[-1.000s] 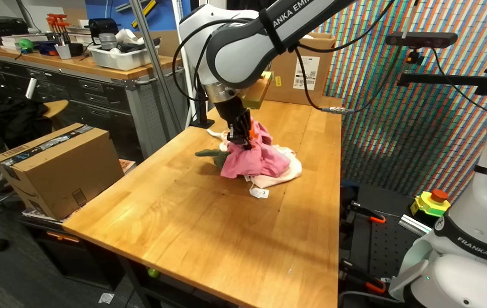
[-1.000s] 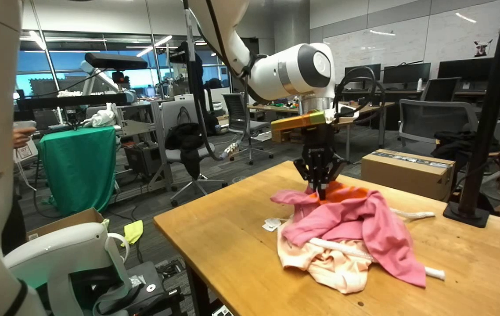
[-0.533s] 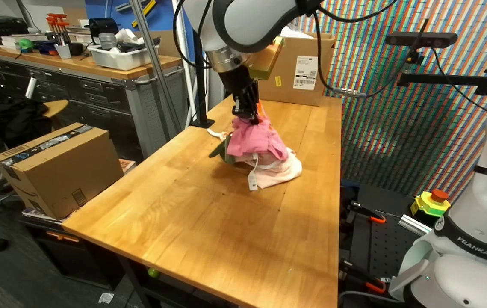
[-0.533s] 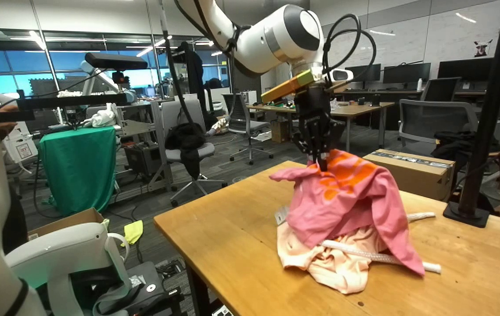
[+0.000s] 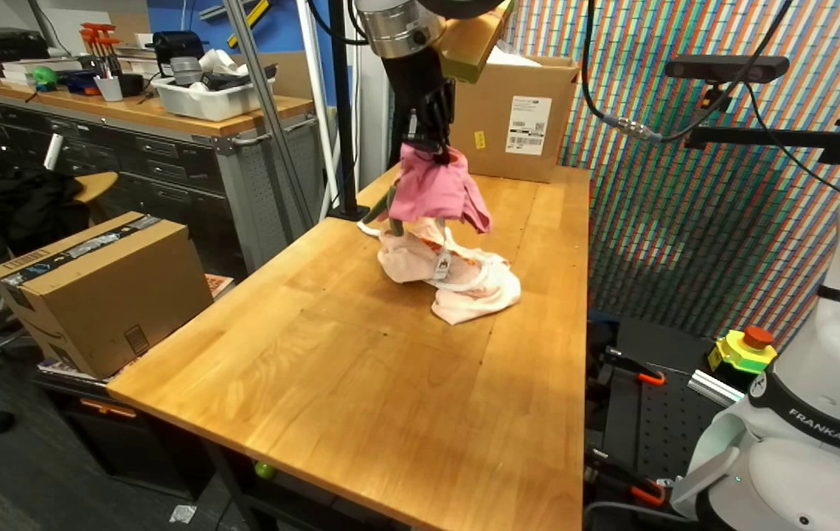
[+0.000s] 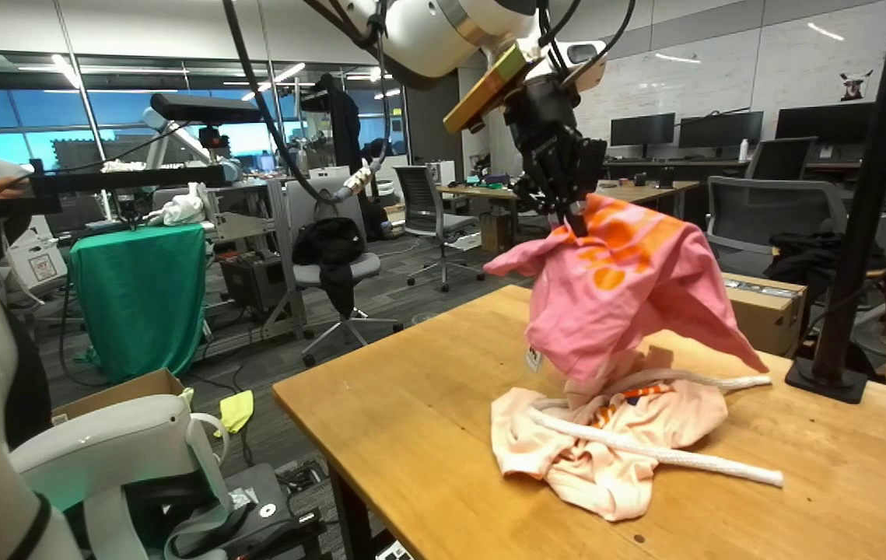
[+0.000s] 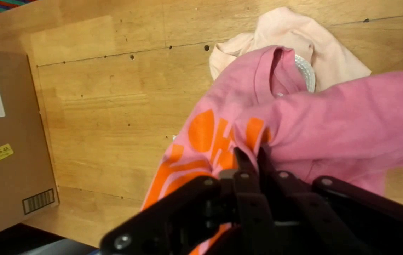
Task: Move the pink t-shirt to the right, move the radish and white rope to the left
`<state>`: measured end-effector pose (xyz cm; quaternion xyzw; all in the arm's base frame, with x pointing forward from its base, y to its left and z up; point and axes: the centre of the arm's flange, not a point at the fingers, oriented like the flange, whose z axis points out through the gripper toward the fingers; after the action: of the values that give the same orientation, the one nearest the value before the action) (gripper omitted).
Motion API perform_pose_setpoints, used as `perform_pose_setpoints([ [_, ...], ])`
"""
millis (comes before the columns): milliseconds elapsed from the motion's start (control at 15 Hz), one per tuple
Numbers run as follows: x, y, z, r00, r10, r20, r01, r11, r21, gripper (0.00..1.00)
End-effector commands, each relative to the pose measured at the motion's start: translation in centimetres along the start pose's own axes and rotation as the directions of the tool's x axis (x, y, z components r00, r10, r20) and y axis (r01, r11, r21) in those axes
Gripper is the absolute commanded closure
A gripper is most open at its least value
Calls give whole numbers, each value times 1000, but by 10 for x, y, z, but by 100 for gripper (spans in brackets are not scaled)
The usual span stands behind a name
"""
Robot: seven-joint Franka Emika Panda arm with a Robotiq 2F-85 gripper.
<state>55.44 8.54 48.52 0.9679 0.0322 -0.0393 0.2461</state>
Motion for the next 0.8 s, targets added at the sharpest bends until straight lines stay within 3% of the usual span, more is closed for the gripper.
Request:
perform_pose_setpoints([
  [0, -9, 13, -17, 999, 49, -10, -50, 998, -34, 98],
  [333, -14, 36, -13, 995, 93, -23, -93, 995, -41, 98],
  [733, -15, 117, 10, 996, 85, -31, -88, 989, -117, 98],
])
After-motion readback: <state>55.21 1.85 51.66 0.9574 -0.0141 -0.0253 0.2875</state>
